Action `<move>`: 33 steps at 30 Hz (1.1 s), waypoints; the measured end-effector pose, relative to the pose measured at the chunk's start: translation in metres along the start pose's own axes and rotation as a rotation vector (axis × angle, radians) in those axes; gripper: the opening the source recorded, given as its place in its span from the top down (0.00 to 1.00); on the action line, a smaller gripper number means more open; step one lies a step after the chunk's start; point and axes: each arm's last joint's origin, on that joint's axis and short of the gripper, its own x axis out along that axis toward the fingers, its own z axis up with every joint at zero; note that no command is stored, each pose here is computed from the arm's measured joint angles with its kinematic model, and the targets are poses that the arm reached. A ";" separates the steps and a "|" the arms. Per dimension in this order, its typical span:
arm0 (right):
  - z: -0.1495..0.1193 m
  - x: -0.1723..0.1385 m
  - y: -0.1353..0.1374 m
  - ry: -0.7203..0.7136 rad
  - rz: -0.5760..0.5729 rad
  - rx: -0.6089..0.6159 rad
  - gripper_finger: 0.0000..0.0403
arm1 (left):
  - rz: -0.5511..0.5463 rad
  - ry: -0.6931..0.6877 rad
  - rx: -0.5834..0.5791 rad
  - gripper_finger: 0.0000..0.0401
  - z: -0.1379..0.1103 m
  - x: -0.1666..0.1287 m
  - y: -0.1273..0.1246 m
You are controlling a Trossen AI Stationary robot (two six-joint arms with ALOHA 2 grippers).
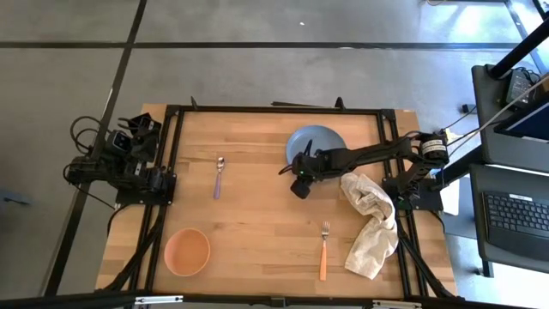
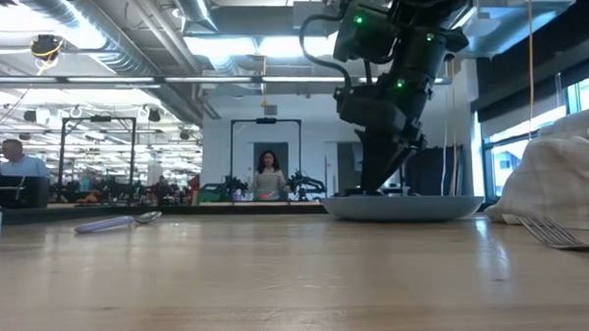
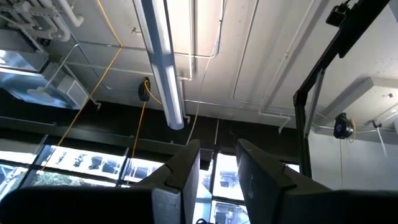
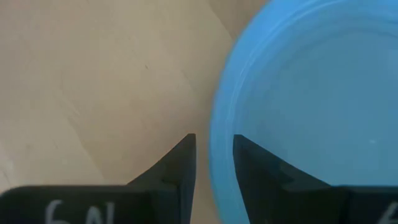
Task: Set table place
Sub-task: Place the blue plate in the center of the table
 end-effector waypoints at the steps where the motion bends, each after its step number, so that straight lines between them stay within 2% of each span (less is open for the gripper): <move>1: 0.000 0.000 -0.001 0.000 -0.001 0.002 0.73 | 0.000 0.000 0.000 0.74 0.000 0.000 0.000; 11: 0.001 0.001 -0.001 0.003 0.014 0.009 0.73 | 0.000 0.000 0.000 0.75 0.000 0.000 0.000; 17: -0.001 0.013 0.000 0.007 -0.015 0.006 0.73 | 0.006 0.000 0.000 0.76 0.000 0.000 0.000; 28: -0.005 0.031 0.002 0.036 -0.035 -0.001 0.73 | 0.028 -0.001 0.001 0.72 0.000 0.000 0.001; 31: -0.005 0.034 0.002 0.034 -0.048 -0.003 0.77 | 0.028 -0.001 0.001 0.72 0.000 0.000 0.001; 33: -0.005 0.035 0.002 0.033 -0.057 -0.005 0.83 | 0.028 -0.001 0.001 0.72 0.000 0.000 0.001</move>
